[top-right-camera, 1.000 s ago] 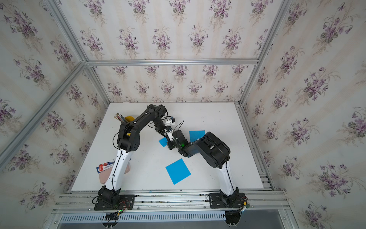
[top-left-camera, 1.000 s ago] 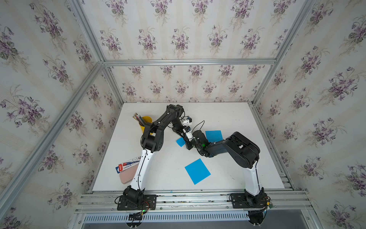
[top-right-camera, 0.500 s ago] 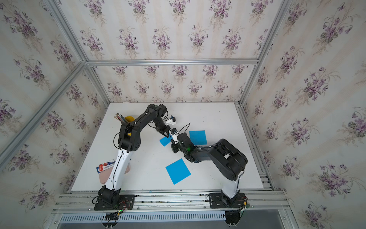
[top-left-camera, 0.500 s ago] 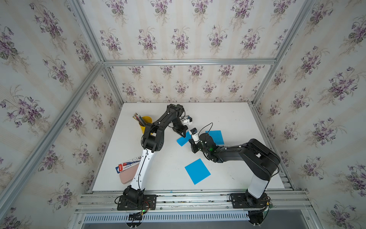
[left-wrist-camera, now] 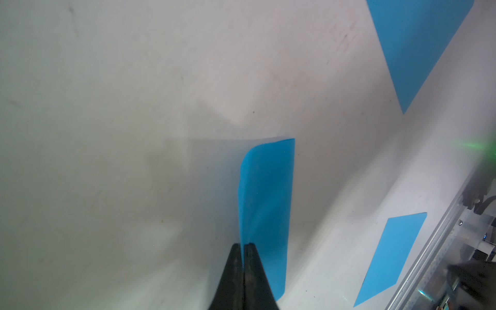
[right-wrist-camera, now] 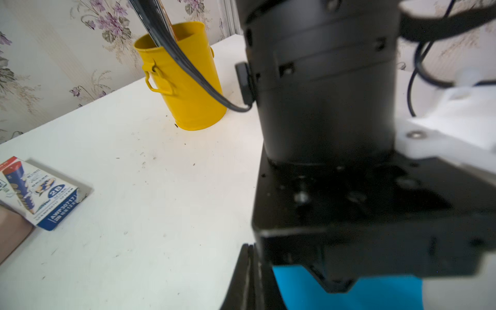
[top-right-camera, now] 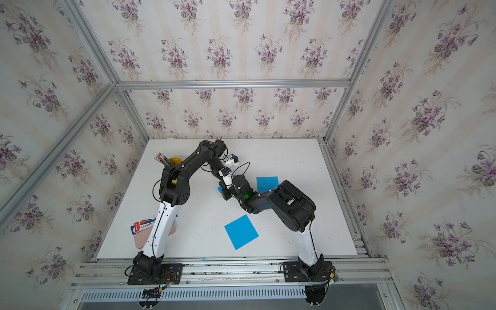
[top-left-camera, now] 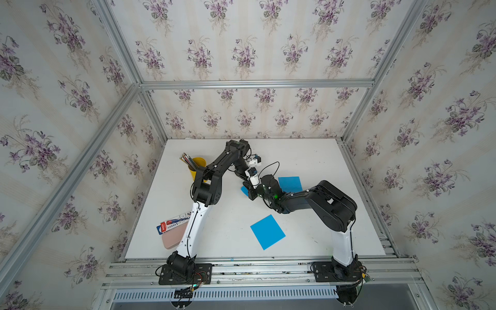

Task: Fold the square paper along the opposite sides
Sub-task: Smooth out the paper at the center of the board.

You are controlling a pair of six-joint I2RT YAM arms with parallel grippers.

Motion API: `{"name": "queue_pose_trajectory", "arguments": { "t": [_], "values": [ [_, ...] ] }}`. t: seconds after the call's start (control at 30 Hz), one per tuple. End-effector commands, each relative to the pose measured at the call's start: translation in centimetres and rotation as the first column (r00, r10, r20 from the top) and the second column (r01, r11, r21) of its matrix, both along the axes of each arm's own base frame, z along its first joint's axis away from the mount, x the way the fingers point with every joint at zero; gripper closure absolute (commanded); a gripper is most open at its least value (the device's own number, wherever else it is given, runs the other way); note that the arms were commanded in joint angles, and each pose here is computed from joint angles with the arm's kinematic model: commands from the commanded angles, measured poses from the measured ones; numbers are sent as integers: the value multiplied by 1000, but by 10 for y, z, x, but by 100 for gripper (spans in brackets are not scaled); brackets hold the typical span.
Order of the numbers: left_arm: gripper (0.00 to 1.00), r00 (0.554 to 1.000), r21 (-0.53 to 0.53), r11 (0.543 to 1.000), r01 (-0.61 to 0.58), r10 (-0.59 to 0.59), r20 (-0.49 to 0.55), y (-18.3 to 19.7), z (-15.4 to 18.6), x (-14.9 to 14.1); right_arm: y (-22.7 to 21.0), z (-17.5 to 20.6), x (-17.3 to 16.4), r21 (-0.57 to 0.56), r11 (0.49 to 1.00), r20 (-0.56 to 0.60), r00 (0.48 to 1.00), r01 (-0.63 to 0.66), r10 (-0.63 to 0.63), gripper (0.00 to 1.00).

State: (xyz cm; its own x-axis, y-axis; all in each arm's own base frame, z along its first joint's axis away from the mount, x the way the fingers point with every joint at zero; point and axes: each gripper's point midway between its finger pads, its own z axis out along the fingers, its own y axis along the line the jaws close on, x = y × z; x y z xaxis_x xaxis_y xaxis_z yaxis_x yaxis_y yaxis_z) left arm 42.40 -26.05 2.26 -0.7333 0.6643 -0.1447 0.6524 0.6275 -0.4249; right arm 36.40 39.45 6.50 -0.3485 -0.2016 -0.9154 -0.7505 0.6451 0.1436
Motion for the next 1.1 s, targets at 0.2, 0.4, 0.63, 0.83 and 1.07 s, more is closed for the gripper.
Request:
{"name": "queue_pose_trajectory", "arguments": {
  "t": [0.2, 0.4, 0.63, 0.83, 1.07],
  "values": [
    [92, 1000, 49, 999, 15, -14, -26, 3, -17, -7, -8, -47, -7, -94, 996, -107, 994, 5, -16, 100],
    [93, 999, 89, 996, 20, -17, -35, 8, -27, -8, -18, -61, -18, -131, 991, -124, 992, 7, -24, 100],
    [93, 999, 104, 994, 24, -21, -32, 11, -29, -8, -26, -74, -42, -169, 985, -150, 989, -19, -7, 100],
    [93, 999, 104, 994, 25, -22, -32, 11, -31, -7, -24, -76, -65, -159, 986, -185, 983, -47, 17, 100],
    [93, 999, 64, 998, 14, -12, -31, 5, -19, -7, -20, -7, -62, -49, 999, -66, 998, -16, 13, 100]
  ]
}}
